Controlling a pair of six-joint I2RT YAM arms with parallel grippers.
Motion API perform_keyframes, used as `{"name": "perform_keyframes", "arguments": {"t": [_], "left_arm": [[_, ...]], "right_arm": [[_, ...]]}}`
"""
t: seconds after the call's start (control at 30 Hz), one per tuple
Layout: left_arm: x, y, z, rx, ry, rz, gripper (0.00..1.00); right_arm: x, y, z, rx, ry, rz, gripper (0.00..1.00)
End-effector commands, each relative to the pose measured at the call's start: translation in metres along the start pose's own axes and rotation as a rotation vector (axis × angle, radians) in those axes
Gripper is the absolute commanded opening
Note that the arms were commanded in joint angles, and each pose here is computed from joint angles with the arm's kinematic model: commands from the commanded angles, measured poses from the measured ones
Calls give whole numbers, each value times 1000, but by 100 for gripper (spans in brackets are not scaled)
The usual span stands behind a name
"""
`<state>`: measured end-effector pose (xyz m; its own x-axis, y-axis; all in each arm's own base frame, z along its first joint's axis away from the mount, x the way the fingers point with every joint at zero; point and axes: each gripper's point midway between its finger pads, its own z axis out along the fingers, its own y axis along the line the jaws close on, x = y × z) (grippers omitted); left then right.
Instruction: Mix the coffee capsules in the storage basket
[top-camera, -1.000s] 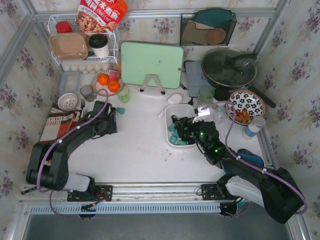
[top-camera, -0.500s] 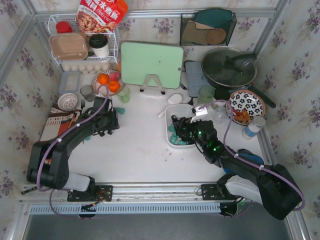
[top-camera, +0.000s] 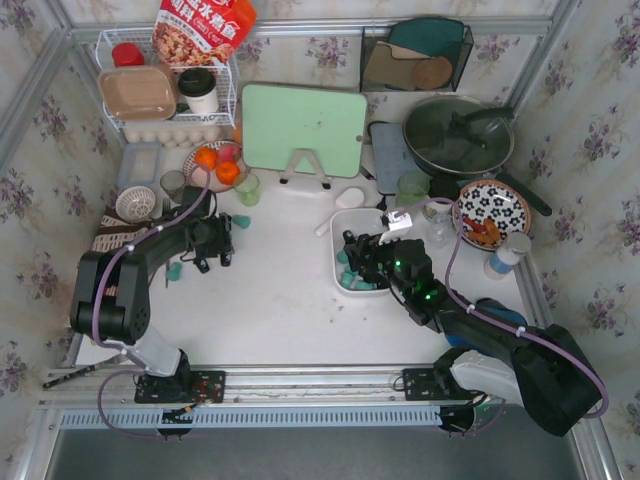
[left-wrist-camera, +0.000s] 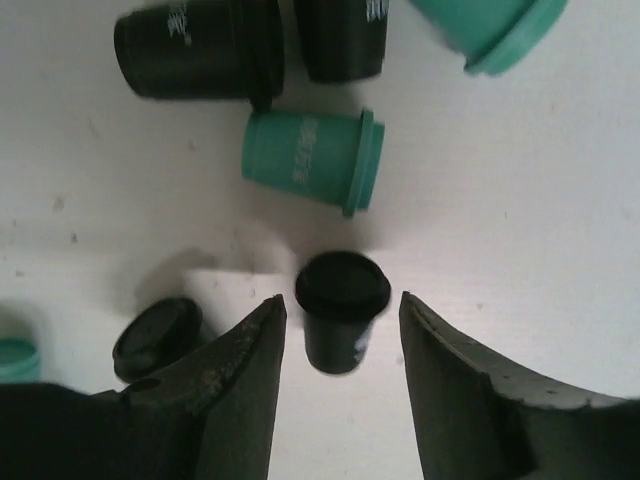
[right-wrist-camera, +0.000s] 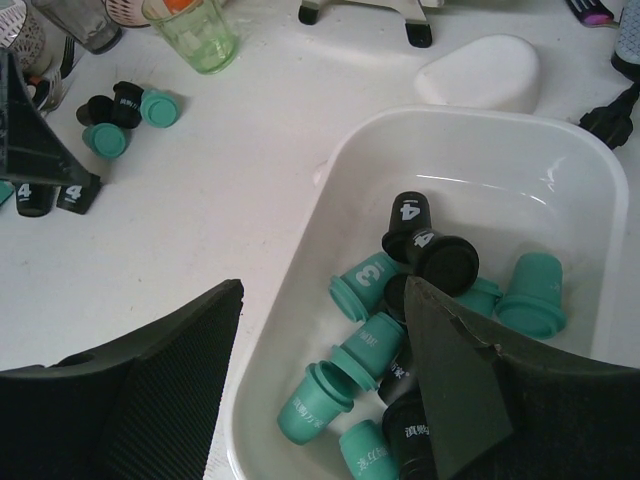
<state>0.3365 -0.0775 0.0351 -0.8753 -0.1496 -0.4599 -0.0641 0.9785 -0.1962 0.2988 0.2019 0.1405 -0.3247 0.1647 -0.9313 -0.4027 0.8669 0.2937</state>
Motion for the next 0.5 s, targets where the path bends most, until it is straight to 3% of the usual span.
{"name": "perform_keyframes", "arguments": {"t": [0.0,0.13,0.47], "left_arm": [[-8,-8,10,37,27,-12,51],[5,-12,18,64,87,-13,39],[25,-8,17,15,106,-3,35]], "right_arm": [[-7,3,1,-13,-20,2,73],[-7,4,1,-16,-19,3,73],[-1,5,4,-20,0,4,73]]}}
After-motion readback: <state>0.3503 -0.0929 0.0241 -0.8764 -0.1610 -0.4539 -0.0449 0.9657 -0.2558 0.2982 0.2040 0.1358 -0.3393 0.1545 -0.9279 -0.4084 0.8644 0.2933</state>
